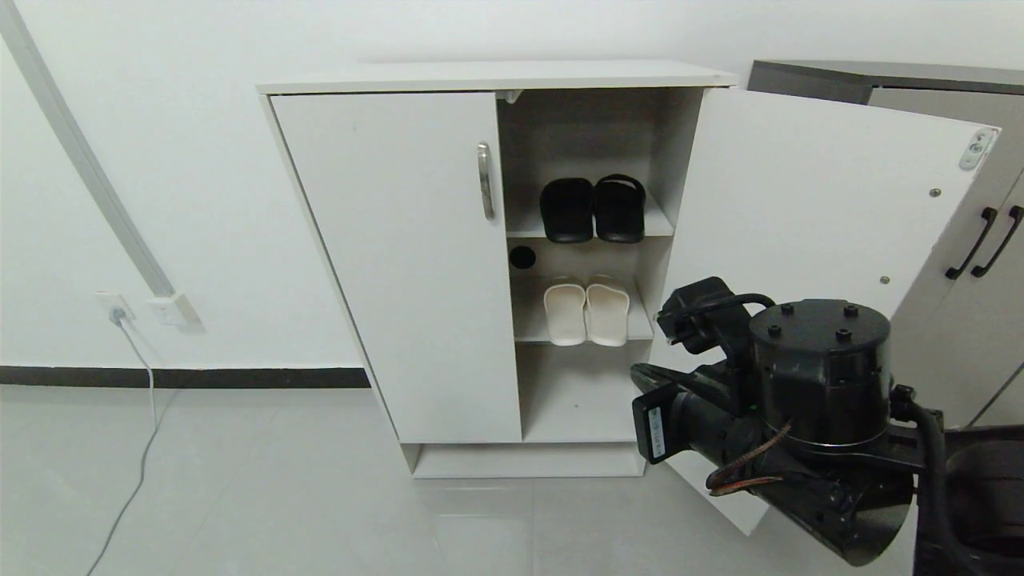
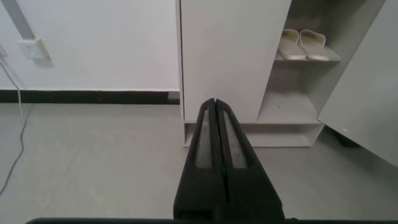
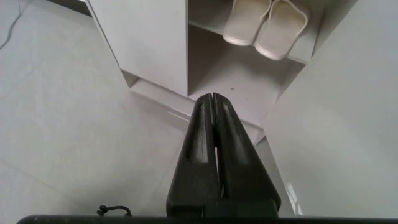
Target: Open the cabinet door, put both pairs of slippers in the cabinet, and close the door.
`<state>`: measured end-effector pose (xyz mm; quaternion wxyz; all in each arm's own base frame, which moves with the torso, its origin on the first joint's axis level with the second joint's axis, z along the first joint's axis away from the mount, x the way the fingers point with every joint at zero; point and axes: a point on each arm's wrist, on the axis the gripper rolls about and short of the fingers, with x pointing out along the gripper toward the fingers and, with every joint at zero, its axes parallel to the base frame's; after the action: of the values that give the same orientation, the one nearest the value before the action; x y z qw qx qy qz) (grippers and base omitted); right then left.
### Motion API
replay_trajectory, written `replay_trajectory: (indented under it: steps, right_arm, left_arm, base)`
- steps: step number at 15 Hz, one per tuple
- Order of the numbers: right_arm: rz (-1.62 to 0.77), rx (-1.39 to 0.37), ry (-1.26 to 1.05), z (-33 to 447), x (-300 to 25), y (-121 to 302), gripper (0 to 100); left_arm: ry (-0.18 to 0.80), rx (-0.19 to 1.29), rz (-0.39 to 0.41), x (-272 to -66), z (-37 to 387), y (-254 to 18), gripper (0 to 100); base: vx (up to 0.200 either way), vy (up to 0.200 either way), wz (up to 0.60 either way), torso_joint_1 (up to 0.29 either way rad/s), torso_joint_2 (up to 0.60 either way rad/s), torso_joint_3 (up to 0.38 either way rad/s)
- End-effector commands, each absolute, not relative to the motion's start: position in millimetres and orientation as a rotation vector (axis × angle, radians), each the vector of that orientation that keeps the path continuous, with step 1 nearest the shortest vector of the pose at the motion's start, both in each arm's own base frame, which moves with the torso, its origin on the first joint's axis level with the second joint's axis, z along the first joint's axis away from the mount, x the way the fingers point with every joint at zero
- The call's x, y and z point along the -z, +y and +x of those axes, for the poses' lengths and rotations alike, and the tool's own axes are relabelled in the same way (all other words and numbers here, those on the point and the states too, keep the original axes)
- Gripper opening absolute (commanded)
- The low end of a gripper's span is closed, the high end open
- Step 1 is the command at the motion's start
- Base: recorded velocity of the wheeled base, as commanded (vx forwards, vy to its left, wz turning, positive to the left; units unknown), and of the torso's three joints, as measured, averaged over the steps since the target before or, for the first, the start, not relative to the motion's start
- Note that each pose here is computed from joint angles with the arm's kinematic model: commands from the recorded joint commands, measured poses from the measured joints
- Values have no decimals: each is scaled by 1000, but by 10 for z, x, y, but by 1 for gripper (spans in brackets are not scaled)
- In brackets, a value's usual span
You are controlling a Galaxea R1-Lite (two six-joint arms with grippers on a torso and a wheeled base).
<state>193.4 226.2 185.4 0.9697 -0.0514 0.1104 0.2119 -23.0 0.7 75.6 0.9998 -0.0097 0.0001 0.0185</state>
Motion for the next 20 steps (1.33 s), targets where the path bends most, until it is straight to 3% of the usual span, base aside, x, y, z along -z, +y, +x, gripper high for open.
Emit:
replay_trajectory:
  steps: [1, 9, 20]
  right_arm:
    - [-114, -429, 227, 1935, -1833, 2266, 0]
    - [-137, -420, 251, 1965, -1735, 2301, 0]
    - [-139, -416, 252, 1971, -1731, 2293, 0]
  left_arm:
    - [1, -38, -20, -756, -229, 7, 0]
    - [1, -38, -21, -756, -229, 8, 0]
    - [1, -40, -21, -756, -229, 8, 0]
  base:
    - [0, 0, 0, 0, 0, 0]
    - [0, 0, 0, 0, -14, -15]
    - [0, 0, 0, 49, -405, -347]
